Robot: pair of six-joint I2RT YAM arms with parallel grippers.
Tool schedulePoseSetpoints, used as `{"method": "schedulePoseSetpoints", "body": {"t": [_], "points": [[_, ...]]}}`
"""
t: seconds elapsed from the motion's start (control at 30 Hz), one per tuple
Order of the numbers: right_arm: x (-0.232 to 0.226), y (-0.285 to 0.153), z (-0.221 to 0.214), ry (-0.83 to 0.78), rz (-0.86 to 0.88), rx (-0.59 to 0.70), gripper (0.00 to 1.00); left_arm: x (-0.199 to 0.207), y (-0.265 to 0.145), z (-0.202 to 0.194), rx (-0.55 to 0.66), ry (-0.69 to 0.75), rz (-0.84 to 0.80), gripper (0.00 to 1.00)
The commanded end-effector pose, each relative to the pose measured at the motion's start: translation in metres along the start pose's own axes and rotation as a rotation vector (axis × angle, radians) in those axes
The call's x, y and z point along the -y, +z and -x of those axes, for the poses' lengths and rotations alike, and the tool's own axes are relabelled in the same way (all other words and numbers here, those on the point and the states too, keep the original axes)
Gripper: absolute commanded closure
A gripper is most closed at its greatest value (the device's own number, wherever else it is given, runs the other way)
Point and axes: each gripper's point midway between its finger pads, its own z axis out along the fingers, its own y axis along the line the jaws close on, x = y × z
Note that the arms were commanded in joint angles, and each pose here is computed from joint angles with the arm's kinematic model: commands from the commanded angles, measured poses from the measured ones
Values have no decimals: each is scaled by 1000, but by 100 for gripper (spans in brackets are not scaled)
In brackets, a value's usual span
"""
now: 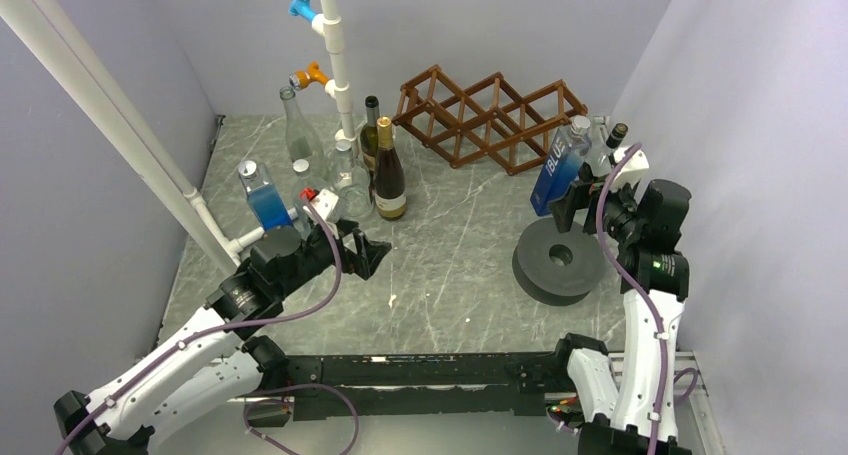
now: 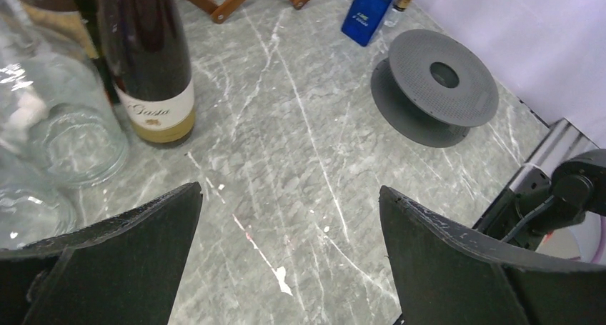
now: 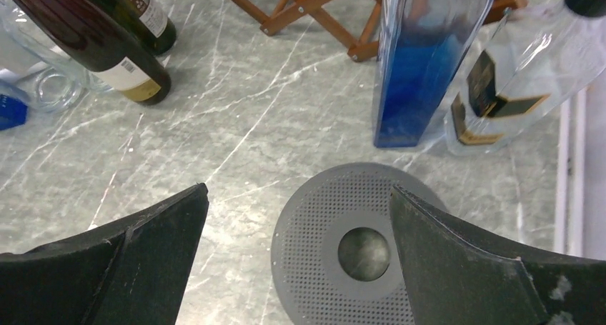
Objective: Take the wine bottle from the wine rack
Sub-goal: Reset both arms
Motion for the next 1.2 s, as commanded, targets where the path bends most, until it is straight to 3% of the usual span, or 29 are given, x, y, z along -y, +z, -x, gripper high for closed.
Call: {"method": "schedulePoseSetpoints", "body": {"t": [0.0, 0.4, 1.17], "points": [[0, 0, -6, 76, -21, 20, 0, -16, -10, 21, 55, -47, 114, 1], [6, 5, -16, 123, -54, 22, 0, -41, -19, 11, 22, -39, 255, 1], [5, 11, -31, 127, -36, 6, 0, -51, -18, -1, -1, -32, 296, 0]]}}
